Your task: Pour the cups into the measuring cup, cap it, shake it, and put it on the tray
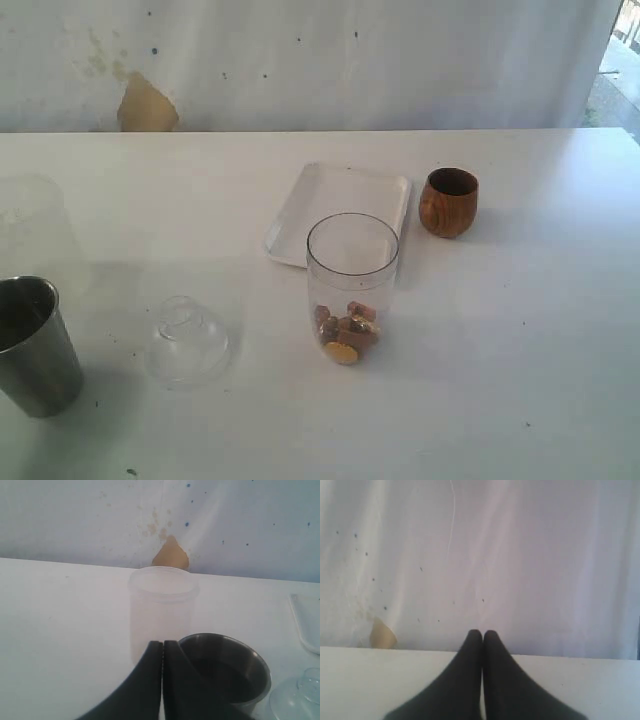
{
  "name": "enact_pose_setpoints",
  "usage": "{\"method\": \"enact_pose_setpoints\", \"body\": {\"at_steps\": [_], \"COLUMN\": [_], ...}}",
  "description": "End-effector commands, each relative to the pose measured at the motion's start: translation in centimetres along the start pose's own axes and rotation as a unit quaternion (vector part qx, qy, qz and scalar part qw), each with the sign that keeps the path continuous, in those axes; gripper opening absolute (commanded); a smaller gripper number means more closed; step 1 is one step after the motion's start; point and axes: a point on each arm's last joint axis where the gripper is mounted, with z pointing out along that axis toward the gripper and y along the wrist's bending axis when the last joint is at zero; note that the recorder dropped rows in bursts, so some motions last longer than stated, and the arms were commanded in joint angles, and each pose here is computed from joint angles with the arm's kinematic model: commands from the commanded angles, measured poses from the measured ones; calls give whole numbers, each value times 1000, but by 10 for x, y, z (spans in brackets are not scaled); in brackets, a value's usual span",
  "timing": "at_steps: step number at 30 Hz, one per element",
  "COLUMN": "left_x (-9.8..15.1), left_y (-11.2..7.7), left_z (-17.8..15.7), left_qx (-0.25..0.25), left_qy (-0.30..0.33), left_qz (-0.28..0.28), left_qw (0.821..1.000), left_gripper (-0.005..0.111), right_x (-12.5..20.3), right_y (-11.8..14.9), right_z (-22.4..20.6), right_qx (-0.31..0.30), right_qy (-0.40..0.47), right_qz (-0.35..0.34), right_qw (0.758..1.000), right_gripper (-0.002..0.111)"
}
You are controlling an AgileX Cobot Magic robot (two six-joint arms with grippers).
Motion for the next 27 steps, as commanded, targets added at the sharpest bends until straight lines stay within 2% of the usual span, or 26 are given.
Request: {"method": "enact_pose_setpoints", "body": {"at_steps": [1,7,15,27], "left_x": [1,1,1,1], "left_y": [0,0,0,0], "left_z": [0,0,0,0], "left_qx": [1,1,1,1], "left_qy": [-4,-4,-4,-4], "left_qz": [-3,-3,-3,-3], "left_qw": [1000,1000,1000,1000], "left_gripper": [1,1,1,1], "right_x": [5,9,7,9], "right_y": [-9,-20,-25,-26], "right_z": [-51,-102,-145,-145], "right_qx": [9,30,17,26], "right_qy": [-38,-88,-169,-161], "right_qz": [41,56,70,68], "right_qw": [998,994,983,984], "right_gripper": [0,0,0,0]}}
